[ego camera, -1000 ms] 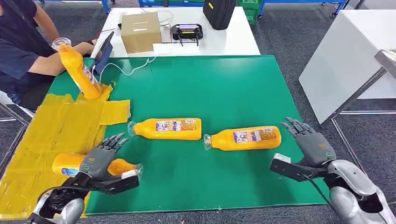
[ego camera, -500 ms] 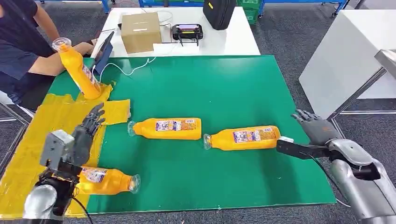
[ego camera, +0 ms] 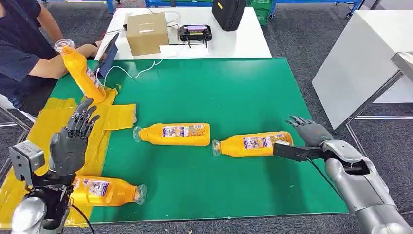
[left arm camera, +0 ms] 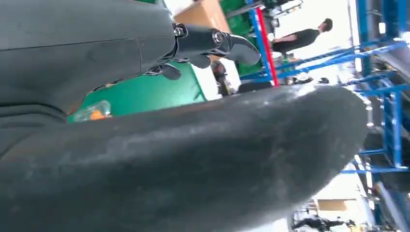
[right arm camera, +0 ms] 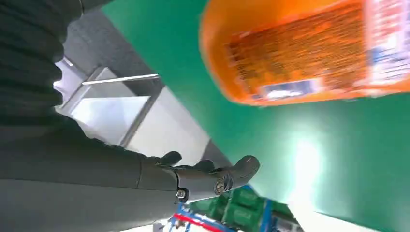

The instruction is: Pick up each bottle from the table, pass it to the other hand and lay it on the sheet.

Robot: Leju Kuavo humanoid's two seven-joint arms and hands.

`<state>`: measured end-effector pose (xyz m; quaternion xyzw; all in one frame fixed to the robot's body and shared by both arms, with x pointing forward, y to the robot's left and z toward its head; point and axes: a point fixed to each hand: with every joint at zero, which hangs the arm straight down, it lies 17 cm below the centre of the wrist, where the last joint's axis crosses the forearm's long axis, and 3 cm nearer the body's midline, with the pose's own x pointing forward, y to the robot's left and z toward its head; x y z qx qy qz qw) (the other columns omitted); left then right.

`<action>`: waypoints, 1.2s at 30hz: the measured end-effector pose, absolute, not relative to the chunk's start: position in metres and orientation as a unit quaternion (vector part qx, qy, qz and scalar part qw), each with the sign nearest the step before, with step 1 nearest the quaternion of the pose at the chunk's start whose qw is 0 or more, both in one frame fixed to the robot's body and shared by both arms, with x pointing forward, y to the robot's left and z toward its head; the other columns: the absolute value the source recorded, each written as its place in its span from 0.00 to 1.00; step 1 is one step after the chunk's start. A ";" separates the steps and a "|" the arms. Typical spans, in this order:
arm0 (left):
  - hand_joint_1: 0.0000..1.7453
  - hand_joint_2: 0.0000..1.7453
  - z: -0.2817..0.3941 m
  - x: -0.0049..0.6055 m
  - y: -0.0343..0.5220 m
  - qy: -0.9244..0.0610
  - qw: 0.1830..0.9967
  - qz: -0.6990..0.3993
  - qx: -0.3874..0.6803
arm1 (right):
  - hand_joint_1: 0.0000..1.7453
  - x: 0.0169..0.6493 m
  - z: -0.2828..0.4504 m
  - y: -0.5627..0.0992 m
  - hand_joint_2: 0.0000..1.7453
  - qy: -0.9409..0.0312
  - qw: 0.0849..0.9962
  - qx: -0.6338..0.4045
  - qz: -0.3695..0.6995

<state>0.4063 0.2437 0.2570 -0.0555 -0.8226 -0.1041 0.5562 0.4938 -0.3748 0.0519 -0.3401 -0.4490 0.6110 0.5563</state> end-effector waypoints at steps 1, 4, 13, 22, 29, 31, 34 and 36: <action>0.00 0.00 0.260 0.406 0.244 -0.825 0.552 -0.104 -0.056 | 0.00 0.494 0.049 -0.370 1.00 -0.450 0.557 -0.334 0.613; 0.00 0.00 0.267 0.404 0.242 -0.830 0.545 -0.104 -0.059 | 0.00 0.493 0.038 -0.352 1.00 -0.455 0.556 -0.317 0.619; 0.00 0.00 0.281 0.399 0.238 -0.842 0.523 -0.106 -0.075 | 0.00 0.493 0.002 -0.303 1.00 -0.454 0.554 -0.283 0.638; 0.00 0.00 0.289 0.399 0.237 -0.847 0.514 -0.105 -0.083 | 1.00 0.489 -0.024 -0.286 1.00 -0.411 0.567 -0.245 0.671; 0.00 0.00 0.301 0.409 0.231 -0.850 0.509 -0.098 -0.092 | 1.00 0.477 -0.047 -0.294 1.00 -0.367 0.573 -0.218 0.699; 0.00 0.00 0.303 0.411 0.230 -0.849 0.510 -0.097 -0.095 | 1.00 0.476 -0.048 -0.298 1.00 -0.363 0.578 -0.219 0.697; 0.00 0.00 0.301 0.412 0.229 -0.849 0.511 -0.093 -0.097 | 1.00 0.474 -0.051 -0.306 1.00 -0.358 0.585 -0.220 0.694; 0.00 0.00 0.300 0.412 0.229 -0.848 0.511 -0.093 -0.099 | 1.00 0.475 -0.050 -0.312 1.00 -0.355 0.587 -0.232 0.690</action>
